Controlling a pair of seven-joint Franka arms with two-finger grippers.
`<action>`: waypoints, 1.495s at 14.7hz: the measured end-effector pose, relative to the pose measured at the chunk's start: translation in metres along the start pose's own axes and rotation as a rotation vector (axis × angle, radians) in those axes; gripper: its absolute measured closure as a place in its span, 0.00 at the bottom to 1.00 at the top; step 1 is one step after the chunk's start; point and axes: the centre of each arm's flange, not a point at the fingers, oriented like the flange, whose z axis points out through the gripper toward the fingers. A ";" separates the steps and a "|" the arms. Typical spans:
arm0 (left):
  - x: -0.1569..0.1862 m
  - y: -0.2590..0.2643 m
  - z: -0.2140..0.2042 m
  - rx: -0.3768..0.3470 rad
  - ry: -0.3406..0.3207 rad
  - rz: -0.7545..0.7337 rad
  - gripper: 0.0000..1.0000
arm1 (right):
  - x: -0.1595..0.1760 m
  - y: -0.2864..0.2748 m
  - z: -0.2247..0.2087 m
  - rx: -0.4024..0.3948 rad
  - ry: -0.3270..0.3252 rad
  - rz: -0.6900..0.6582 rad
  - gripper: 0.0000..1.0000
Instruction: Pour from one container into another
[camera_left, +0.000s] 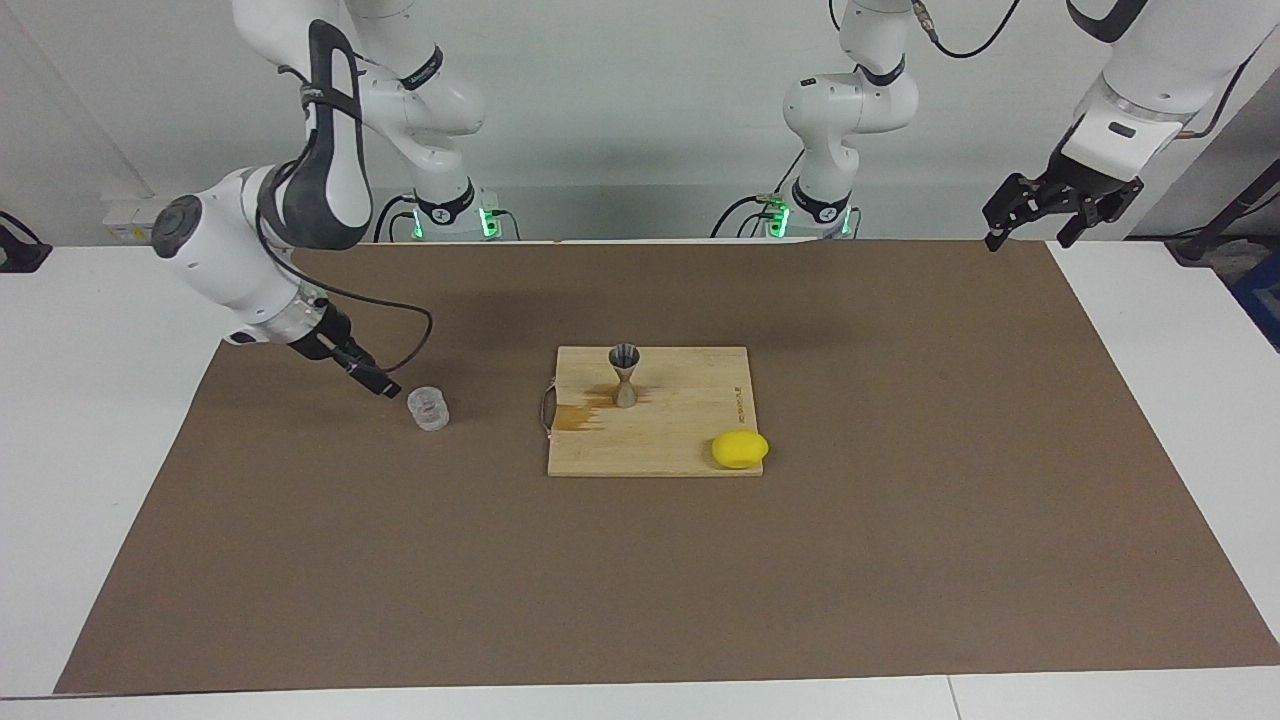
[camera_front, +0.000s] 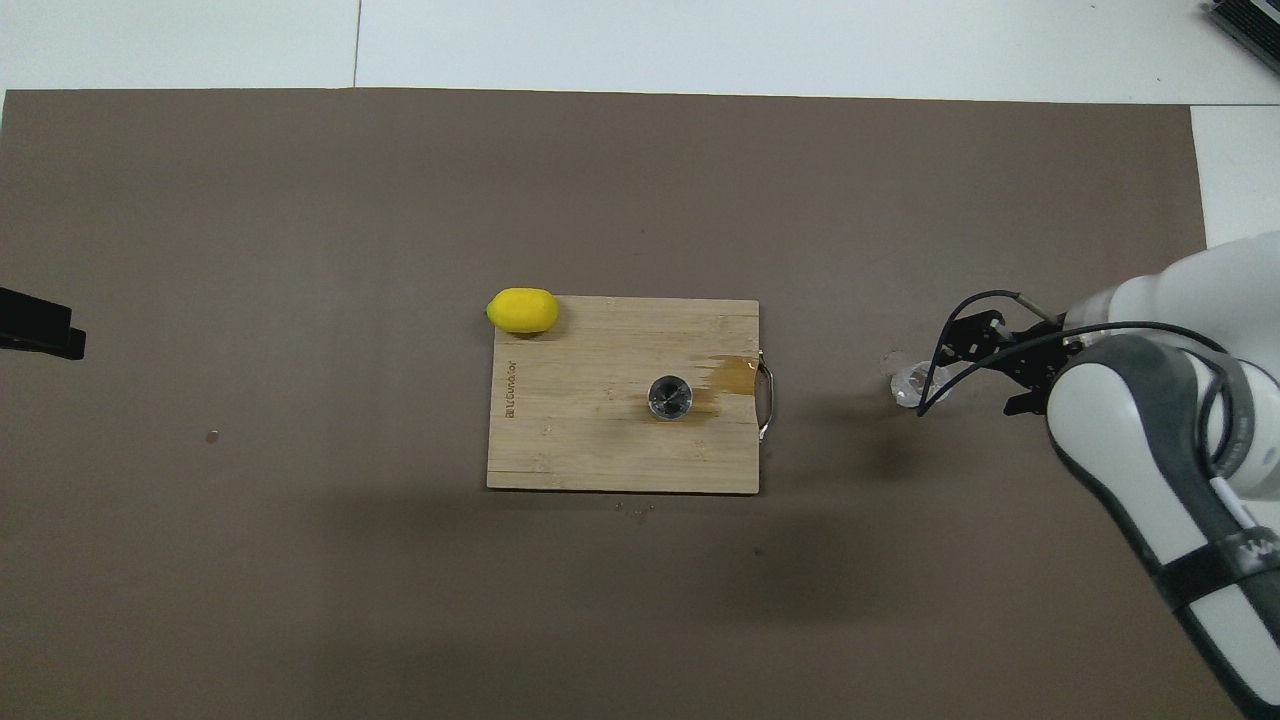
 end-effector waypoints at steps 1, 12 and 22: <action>0.000 0.000 0.000 0.000 0.000 0.000 0.00 | -0.010 -0.014 -0.006 -0.033 0.031 -0.064 0.00; 0.000 0.000 0.000 0.000 0.000 0.000 0.00 | -0.032 -0.057 -0.170 -0.141 0.194 -0.297 0.00; 0.000 0.000 0.000 0.000 0.000 0.000 0.00 | -0.038 -0.046 -0.190 -0.150 0.121 -0.382 0.00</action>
